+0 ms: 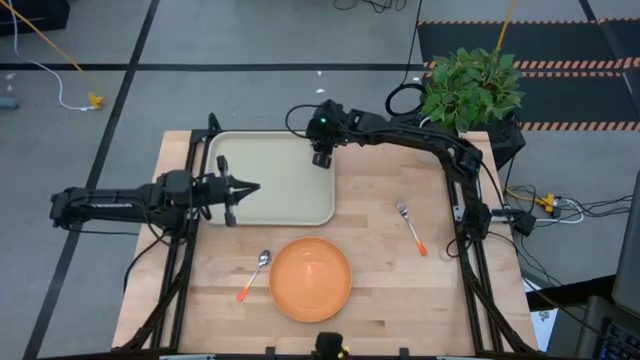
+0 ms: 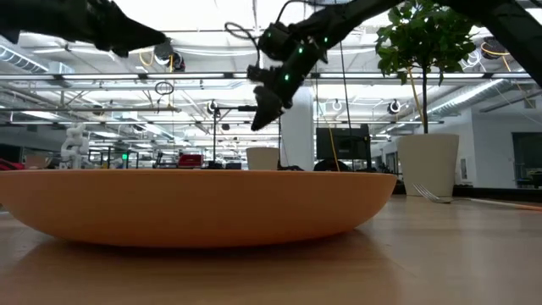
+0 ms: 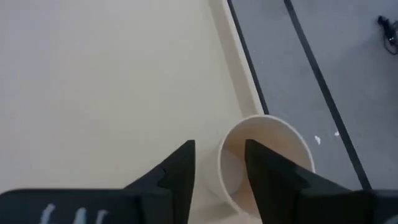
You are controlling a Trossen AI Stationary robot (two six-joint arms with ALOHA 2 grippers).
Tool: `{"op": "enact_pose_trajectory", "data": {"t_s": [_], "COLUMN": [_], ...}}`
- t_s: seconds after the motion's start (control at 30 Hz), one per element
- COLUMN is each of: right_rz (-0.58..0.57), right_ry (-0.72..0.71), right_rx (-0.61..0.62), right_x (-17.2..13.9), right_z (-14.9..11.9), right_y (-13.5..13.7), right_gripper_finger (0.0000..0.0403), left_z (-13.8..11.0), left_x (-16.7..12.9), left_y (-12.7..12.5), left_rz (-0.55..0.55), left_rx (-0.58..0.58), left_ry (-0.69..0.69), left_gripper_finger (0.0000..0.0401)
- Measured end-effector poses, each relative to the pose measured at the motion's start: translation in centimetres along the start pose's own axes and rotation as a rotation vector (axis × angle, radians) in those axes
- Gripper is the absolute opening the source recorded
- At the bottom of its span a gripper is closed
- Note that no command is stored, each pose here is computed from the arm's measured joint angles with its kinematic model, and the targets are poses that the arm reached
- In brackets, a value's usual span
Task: Pick and place plate/cup/fork/spoon on tray
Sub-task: Put the orange plate on the white serving tray
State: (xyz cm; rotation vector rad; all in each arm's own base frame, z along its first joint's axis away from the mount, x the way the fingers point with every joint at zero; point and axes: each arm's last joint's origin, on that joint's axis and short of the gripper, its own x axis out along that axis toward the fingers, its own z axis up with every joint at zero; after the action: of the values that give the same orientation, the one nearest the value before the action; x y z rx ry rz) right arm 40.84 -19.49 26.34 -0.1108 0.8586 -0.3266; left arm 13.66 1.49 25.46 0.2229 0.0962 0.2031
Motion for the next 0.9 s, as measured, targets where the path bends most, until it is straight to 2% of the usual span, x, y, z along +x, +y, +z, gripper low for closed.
{"op": "enact_pose_trajectory", "data": {"t_s": [0.13, 0.23, 0.33, 0.47, 0.67, 0.9], "right_rz": [-0.033, -0.012, 0.028, 0.003, 0.046, 0.171], "right_ry": [-0.004, -0.006, -0.001, -0.018, -0.119, -0.208], "right_rx": [-0.021, -0.017, -0.016, -0.056, -0.071, -0.021], "right_x": [-2.8, -5.7, -8.7, -12.5, -17.1, -18.5], "right_z": [1.0, 1.7, 1.7, 0.7, -2.7, -8.9], "right_y": [1.4, 3.2, 5.5, 9.2, 14.1, 17.8], "right_gripper_finger": [0.0149, 0.0155, 0.0157, 0.0157, 0.0157, 0.0157], "left_z": [1.1, 1.9, 2.3, 3.1, 5.3, 6.2], "left_x": [0.1, 0.1, 0.3, 1.3, 4.1, 7.4], "left_y": [0.5, 0.7, 0.3, -0.7, -3.2, -7.5], "left_rz": [0.076, 0.118, 0.073, -0.023, -0.147, -0.281], "left_rx": [0.011, -0.022, -0.040, -0.048, -0.019, 0.025], "left_ry": [0.094, 0.126, 0.132, 0.135, 0.182, 0.303], "left_gripper_finger": [0.0026, 0.0026, 0.0026, 0.0026, 0.0039, 0.0137]}}
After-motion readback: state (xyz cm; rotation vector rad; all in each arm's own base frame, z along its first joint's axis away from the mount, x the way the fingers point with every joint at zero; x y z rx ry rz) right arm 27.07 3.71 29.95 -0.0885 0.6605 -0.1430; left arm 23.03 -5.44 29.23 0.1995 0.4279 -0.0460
